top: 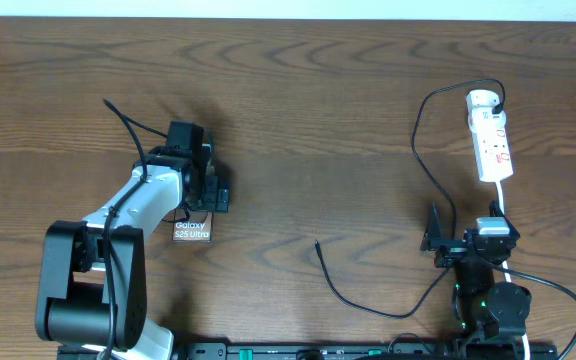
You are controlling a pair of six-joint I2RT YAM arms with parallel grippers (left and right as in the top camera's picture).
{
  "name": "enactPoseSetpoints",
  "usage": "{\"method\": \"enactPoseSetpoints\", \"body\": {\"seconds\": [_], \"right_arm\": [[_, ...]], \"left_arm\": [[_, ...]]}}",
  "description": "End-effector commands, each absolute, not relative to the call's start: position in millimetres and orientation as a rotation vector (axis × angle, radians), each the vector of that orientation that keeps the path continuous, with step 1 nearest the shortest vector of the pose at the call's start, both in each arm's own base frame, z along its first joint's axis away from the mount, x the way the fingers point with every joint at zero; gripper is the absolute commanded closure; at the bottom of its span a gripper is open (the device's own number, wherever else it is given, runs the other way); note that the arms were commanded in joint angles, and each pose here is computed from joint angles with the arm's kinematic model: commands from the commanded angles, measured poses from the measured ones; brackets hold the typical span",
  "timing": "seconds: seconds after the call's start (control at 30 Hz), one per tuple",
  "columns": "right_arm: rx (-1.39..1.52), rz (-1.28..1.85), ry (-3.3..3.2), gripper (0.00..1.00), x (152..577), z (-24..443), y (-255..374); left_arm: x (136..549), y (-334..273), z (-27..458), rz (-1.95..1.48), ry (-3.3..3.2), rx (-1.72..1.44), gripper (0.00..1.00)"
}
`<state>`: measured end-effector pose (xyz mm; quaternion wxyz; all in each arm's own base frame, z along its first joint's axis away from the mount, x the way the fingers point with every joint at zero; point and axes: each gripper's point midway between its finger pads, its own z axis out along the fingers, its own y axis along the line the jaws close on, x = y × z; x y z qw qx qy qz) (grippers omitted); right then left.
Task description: Plug charger to phone and switch on socket
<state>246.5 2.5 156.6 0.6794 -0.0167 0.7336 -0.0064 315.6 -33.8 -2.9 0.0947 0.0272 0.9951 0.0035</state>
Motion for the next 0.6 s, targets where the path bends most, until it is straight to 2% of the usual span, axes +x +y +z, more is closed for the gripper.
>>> {"method": "enactPoseSetpoints", "body": {"seconds": [0.0, 0.5, 0.57], "right_arm": [[-0.031, -0.006, 1.654, 0.01, 246.5, 154.6, 3.1], [-0.031, -0.006, 1.654, 0.01, 246.5, 154.7, 3.1], [-0.031, -0.006, 1.654, 0.01, 246.5, 154.6, 3.1]], "left_arm": [[306.8, -26.3, -10.5, 0.079, 2.976, 0.091, 0.02], [306.8, -26.3, -10.6, 0.078, 2.976, 0.084, 0.01], [306.8, -26.3, -10.6, 0.078, 2.976, 0.084, 0.03]]}}
